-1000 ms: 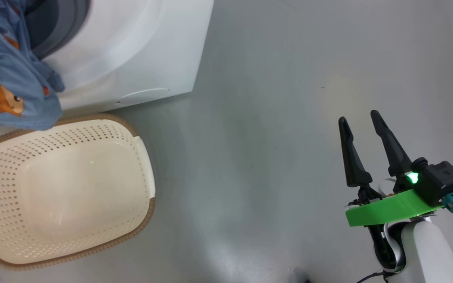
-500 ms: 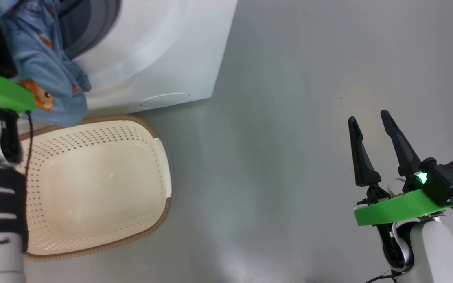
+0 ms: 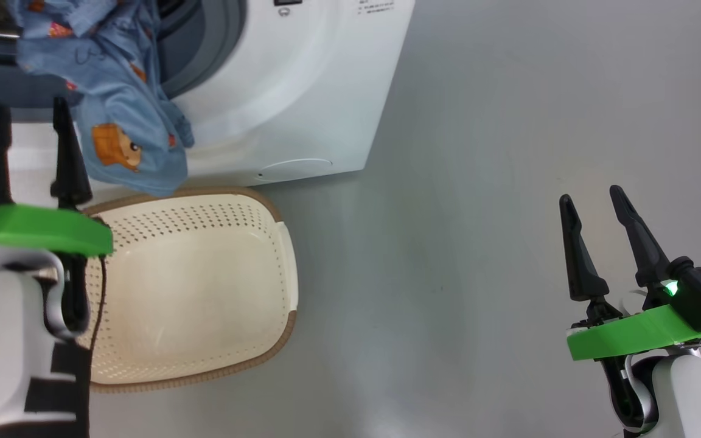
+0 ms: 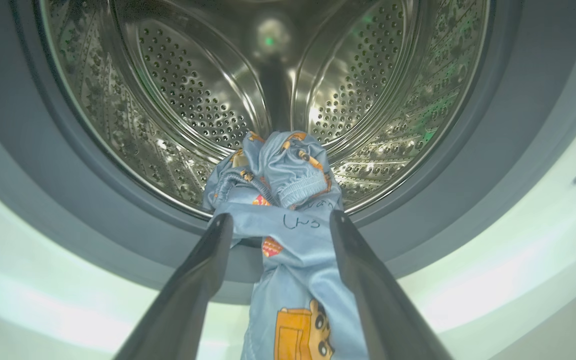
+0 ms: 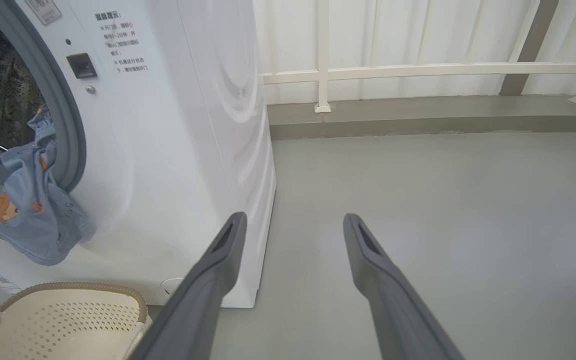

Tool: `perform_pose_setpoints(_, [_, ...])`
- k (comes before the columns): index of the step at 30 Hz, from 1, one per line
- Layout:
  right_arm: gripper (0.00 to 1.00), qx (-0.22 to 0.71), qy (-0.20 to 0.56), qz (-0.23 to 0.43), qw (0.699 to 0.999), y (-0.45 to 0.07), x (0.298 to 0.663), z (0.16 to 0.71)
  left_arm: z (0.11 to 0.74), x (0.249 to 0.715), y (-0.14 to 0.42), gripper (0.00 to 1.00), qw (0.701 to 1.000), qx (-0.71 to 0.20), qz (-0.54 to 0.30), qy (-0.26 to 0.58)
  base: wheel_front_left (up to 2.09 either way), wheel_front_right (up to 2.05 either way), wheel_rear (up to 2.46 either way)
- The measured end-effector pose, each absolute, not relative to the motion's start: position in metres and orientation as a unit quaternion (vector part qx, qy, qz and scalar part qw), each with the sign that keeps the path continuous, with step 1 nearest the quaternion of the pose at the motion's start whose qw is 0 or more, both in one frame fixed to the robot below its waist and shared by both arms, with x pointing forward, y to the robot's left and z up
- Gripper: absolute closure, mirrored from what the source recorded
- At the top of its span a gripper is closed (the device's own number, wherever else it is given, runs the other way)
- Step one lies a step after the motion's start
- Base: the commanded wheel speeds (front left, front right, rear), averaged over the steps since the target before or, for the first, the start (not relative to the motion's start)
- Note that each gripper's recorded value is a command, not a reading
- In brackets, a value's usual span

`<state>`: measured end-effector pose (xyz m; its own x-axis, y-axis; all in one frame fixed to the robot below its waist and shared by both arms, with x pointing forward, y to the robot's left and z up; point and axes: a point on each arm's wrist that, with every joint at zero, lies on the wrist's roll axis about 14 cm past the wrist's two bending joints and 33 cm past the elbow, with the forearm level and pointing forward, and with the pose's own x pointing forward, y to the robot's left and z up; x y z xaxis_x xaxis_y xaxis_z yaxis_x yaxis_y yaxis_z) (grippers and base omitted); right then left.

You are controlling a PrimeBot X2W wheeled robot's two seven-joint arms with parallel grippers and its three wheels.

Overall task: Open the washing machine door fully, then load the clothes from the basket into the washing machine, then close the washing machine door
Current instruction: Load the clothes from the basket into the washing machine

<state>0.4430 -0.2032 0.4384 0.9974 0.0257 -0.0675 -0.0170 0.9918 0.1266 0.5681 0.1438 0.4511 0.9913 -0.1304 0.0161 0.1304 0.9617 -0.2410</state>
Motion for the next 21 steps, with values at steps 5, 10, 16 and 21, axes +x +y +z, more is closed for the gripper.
perform_pose_setpoints(5, [0.00,0.063,0.030,0.020,0.997,-0.199,0.443,0.442,0.445,0.542,0.154,0.00,0.991,-0.119,-0.054,0.009,0.00,0.00,0.00])
perform_pose_setpoints(10, [0.00,0.061,0.033,0.026,0.997,-0.196,0.442,0.441,0.431,0.518,0.163,0.00,0.992,-0.116,-0.043,0.028,0.00,0.00,0.00])
perform_pose_setpoints(16, [0.00,0.061,0.032,0.030,0.997,-0.194,0.444,0.441,0.425,0.498,0.172,0.00,0.993,-0.112,-0.032,0.036,0.00,0.00,0.00])
perform_pose_setpoints(21, [0.00,0.059,0.027,0.032,0.997,-0.195,0.443,0.445,0.423,0.480,0.179,0.00,0.992,-0.113,-0.019,0.043,0.00,0.00,0.00])
